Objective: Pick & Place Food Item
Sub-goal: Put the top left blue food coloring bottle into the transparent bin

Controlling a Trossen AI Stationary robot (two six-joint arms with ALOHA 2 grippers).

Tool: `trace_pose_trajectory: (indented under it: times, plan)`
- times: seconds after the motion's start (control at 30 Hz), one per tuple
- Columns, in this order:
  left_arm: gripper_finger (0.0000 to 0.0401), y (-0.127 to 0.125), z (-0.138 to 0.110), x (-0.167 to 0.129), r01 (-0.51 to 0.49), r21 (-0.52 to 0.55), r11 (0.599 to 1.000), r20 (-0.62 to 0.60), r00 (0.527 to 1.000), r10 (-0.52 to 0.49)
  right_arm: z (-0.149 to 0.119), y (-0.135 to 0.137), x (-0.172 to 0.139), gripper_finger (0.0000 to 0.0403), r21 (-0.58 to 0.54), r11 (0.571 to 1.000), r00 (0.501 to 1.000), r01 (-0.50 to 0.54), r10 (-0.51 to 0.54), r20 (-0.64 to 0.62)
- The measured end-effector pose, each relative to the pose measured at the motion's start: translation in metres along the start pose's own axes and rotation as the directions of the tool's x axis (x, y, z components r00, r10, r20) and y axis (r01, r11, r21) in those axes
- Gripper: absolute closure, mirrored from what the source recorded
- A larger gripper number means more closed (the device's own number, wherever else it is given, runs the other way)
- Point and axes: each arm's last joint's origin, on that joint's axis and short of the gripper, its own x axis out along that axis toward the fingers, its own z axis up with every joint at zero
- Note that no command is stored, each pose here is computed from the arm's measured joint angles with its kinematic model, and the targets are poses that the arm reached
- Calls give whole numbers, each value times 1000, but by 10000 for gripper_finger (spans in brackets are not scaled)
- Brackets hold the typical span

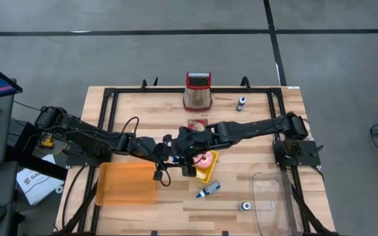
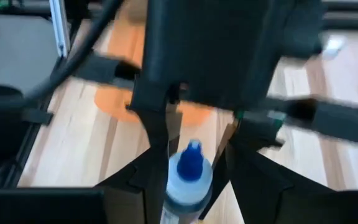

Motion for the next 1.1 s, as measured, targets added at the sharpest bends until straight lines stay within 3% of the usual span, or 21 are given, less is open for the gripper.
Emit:
trace_pose_trajectory:
  times: [0.5,1.1]
  plan:
    - [284,-1,0,0,3,19,1000,1,1000,-3,-1,2,1,274,-2,1000,1000,-6,6,-6]
    - [284,-1,0,0,5,21,1000,0,1000,-5,-1,11,1,378,-53,998,1000,-19,19,1]
